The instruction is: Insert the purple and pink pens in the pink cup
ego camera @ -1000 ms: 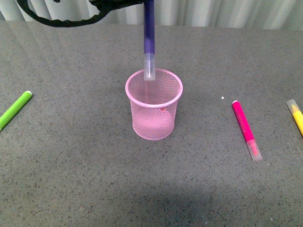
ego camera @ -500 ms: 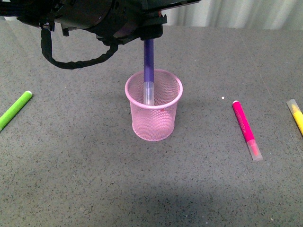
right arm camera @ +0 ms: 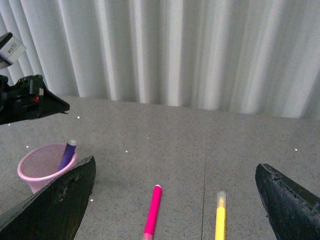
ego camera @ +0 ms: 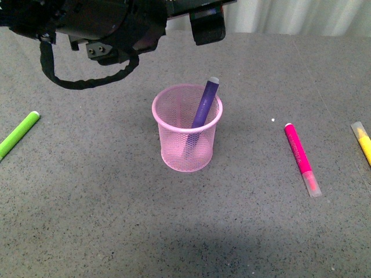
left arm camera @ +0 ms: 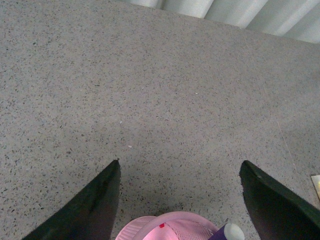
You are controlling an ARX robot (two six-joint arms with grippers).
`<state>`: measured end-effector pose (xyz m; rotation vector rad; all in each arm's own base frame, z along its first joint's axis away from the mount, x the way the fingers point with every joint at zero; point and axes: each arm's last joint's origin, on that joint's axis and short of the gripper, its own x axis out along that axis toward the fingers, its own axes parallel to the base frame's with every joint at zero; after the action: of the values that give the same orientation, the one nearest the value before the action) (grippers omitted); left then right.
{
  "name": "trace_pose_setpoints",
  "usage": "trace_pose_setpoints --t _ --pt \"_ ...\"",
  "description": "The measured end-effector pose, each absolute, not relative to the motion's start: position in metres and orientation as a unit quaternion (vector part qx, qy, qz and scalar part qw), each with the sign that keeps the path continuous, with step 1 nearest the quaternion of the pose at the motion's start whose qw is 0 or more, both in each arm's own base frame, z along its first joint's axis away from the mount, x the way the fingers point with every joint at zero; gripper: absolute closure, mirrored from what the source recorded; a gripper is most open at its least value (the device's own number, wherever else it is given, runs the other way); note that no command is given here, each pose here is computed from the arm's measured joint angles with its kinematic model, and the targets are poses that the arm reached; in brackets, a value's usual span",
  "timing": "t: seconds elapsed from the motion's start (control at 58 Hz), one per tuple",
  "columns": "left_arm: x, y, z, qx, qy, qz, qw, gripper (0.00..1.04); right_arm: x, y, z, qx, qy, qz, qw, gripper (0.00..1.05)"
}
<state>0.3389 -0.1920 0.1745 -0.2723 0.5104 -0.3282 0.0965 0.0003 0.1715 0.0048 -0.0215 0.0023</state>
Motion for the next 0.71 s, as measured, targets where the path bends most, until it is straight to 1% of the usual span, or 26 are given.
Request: trace_pose_setpoints --t 0.086,0.121,0.138,0.241,0.31,0.431,0.466,0.517,0.552,0.603,0.621,0.638,0.707 --pt "0.335 -0.186 0.186 -0.149 0.239 -0.149 0.948 0.12 0.096 0.0 0.172 0.002 -0.011 0.001 1.0 0.07" --pt "0.333 -0.182 0.193 -0.158 0.231 -0.143 0.949 0.07 0.096 0.0 0.172 0.002 -0.011 0.001 1.0 0.07" --pt "0.333 -0.18 0.195 -0.161 0.229 -0.14 0.95 0.06 0.096 0.0 0.172 0.002 -0.011 0.001 1.0 0.07" --pt "0.322 -0.162 0.218 -0.194 0.195 -0.103 0.956 0.09 0.096 0.0 0.172 0.002 -0.011 0.001 1.0 0.07" --pt "0.309 -0.142 0.232 -0.221 0.163 -0.056 0.96 0.08 0.096 0.0 0.172 0.002 -0.011 0.001 1.0 0.07" --pt "0.282 -0.113 0.24 -0.244 0.135 0.011 0.96 0.08 0.096 0.0 0.172 0.002 -0.011 0.001 1.0 0.07" --pt "0.268 -0.103 0.237 -0.244 0.137 0.041 0.959 0.08 0.096 0.0 0.172 0.002 -0.011 0.001 1.0 0.07" --pt "0.253 -0.094 0.23 -0.245 0.14 0.064 0.957 0.08 0.096 0.0 0.172 0.002 -0.011 0.001 1.0 0.07" --pt "0.235 -0.085 0.22 -0.241 0.144 0.087 0.956 0.08 0.096 0.0 0.172 0.002 -0.011 0.001 1.0 0.07" --pt "0.21 -0.077 0.198 -0.233 0.174 0.107 0.951 0.08 0.096 0.0 0.172 0.002 -0.011 0.001 1.0 0.07" --pt "0.208 -0.076 0.192 -0.228 0.178 0.105 0.951 0.09 0.096 0.0 0.172 0.002 -0.011 0.001 1.0 0.07" --pt "0.202 -0.074 0.177 -0.214 0.173 0.082 0.958 0.14 0.096 0.0 0.172 0.002 -0.011 0.001 1.0 0.07" --pt "0.184 -0.069 0.158 -0.173 0.124 0.032 0.977 0.25 0.096 0.0 0.172 0.002 -0.011 0.001 1.0 0.07"
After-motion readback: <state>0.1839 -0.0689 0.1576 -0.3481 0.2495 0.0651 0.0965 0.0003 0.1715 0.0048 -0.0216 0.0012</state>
